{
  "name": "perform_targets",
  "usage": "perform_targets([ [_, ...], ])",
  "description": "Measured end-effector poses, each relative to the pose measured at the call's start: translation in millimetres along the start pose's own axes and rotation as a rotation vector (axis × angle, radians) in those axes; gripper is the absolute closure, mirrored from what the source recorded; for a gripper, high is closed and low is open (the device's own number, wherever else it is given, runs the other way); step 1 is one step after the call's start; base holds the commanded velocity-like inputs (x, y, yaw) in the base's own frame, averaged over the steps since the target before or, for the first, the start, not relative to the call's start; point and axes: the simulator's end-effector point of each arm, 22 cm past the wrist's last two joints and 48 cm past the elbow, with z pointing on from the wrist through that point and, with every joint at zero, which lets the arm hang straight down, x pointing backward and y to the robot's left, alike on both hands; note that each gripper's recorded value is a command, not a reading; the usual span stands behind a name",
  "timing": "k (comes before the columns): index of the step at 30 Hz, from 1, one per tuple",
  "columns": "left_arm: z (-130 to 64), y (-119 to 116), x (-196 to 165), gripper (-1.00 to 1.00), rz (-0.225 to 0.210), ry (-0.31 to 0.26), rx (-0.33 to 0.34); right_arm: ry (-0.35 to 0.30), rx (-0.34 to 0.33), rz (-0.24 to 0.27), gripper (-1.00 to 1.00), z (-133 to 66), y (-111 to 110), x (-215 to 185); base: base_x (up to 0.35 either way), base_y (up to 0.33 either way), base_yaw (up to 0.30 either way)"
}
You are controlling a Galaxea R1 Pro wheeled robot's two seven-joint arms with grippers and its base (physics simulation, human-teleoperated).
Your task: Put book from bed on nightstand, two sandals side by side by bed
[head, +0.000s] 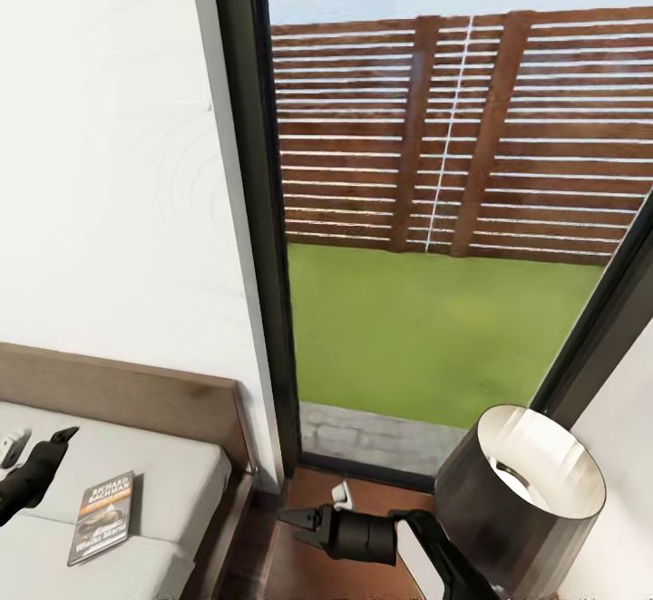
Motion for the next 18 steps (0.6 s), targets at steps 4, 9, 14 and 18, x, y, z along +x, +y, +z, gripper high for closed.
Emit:
perform_targets([
  [4,1.4,2,1,-1.00,0.002,0.002,-0.005,0.001,0.001,0.006,-1.00,0.4,-2,1,0.000,0.000,0.000],
  [9,3.1,6,3,-1.00,0.004,0.005,-0.012,0.003,0.002,0.014,-1.00,0.9,-5,2,0.000,0.000,0.000],
  [14,4.7,9,5,-1.00,0.006,0.007,-0.020,0.005,0.003,0.021,-1.00,1.3,-8,3,0.000,0.000,0.000],
  [18,6.4,11,9,-1.00,0.006,0.013,-0.025,0.006,0.004,0.028,-1.00,1.7,-10,4,0.000,0.000,0.000],
])
